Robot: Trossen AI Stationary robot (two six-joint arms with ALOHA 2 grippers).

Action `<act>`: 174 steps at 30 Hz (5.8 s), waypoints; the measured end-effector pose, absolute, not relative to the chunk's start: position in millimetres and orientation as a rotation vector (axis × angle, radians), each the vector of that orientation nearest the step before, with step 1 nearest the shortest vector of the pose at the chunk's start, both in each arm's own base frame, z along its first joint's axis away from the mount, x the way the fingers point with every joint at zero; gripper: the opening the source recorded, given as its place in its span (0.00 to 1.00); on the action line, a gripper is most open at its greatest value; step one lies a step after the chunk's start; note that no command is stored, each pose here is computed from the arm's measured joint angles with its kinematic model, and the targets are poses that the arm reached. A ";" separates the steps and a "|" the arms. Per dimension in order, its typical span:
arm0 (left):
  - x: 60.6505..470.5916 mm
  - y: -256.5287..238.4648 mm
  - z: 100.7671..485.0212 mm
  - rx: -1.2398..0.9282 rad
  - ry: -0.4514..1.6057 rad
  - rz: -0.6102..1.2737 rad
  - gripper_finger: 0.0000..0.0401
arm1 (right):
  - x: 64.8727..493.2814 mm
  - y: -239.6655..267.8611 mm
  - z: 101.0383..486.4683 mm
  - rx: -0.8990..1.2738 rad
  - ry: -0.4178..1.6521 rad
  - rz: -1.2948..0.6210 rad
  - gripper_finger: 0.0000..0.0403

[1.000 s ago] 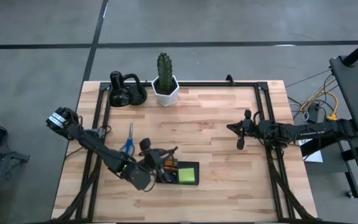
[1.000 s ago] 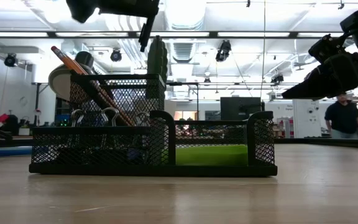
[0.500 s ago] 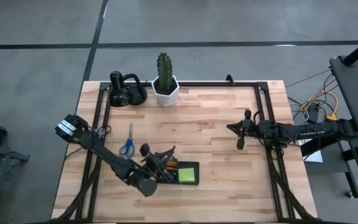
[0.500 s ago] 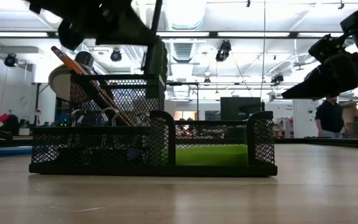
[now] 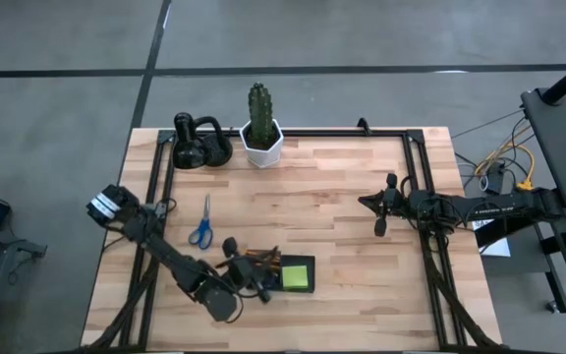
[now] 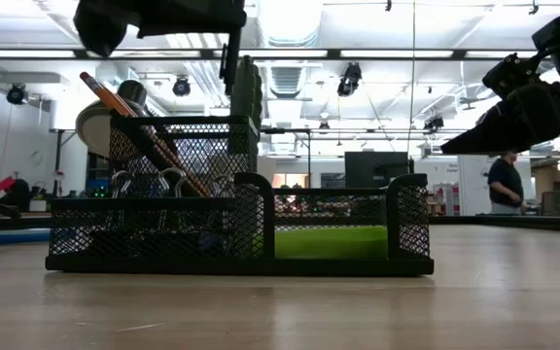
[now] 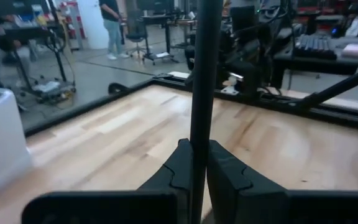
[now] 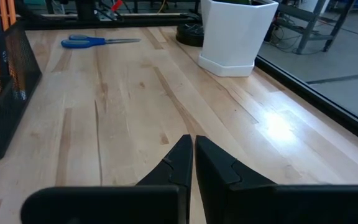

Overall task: Pick and place office supplies into organizer
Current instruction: Put the black pen into the desk organizer, then put the blue scissor into the desk organizer

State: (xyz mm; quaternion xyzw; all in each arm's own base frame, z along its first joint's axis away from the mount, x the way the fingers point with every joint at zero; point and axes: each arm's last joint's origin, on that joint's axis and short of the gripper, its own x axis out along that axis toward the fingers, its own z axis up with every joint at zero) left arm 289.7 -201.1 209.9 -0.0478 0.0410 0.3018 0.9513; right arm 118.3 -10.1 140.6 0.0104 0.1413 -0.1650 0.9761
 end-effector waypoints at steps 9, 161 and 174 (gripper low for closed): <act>290.3 -205.2 183.7 -0.112 0.099 0.620 0.02 | 118.3 -10.1 140.6 0.022 0.284 -0.333 0.02; 215.0 -47.8 234.9 -0.760 1.188 1.107 0.34 | 118.5 -10.1 140.0 0.019 0.291 -0.333 0.02; 202.1 -46.3 186.4 -0.847 1.322 1.151 0.34 | 118.5 -10.1 140.0 0.020 0.291 -0.333 0.02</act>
